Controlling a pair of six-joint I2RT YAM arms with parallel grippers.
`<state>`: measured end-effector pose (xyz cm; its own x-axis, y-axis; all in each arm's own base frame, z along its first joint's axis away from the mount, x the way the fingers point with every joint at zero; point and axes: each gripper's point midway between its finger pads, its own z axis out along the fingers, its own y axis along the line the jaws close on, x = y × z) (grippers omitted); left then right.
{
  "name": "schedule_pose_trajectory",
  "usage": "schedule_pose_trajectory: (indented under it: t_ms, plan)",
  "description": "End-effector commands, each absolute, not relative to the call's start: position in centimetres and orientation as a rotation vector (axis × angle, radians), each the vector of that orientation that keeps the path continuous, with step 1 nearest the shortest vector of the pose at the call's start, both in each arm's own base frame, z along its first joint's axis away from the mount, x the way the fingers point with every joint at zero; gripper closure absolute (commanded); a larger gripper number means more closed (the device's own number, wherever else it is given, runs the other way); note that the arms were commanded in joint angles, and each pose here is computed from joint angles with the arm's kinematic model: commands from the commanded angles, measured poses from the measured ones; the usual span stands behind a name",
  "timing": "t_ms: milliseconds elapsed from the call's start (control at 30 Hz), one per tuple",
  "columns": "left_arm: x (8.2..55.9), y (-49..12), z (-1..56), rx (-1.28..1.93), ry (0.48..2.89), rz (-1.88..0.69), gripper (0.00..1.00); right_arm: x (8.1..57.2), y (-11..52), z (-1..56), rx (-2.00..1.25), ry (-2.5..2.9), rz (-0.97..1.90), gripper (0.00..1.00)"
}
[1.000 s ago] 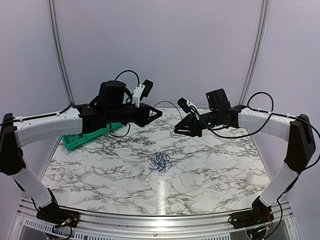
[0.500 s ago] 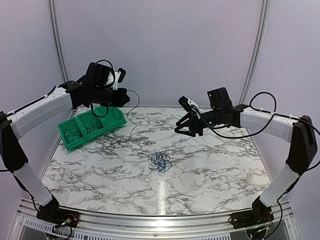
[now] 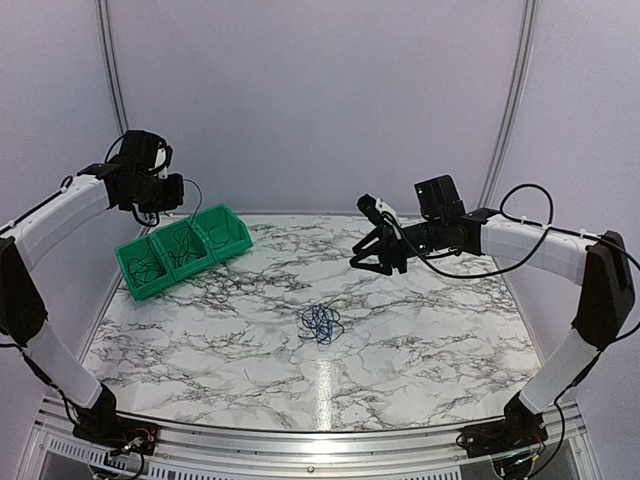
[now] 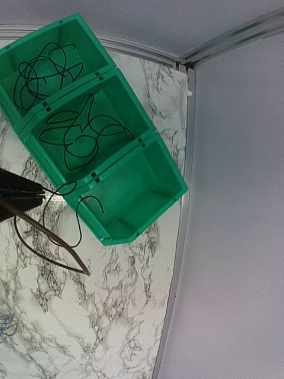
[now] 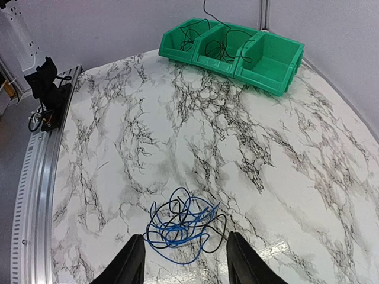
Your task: Untangle the cables
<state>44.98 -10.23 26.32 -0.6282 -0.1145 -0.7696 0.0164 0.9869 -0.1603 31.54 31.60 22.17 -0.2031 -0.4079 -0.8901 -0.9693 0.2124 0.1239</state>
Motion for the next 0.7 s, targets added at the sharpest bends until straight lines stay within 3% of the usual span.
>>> schedule_pose_trajectory:
  t_ms: [0,667]
  plan:
    - [45.1,-6.7,27.4,-0.124,2.232,-0.105,1.00,31.6,31.3,23.7,-1.295,1.701,0.939,0.53]
    - [50.8,0.0,21.4,-0.299,2.320,0.053,1.00,31.7,31.3,23.2,-1.310,1.713,0.934,0.52]
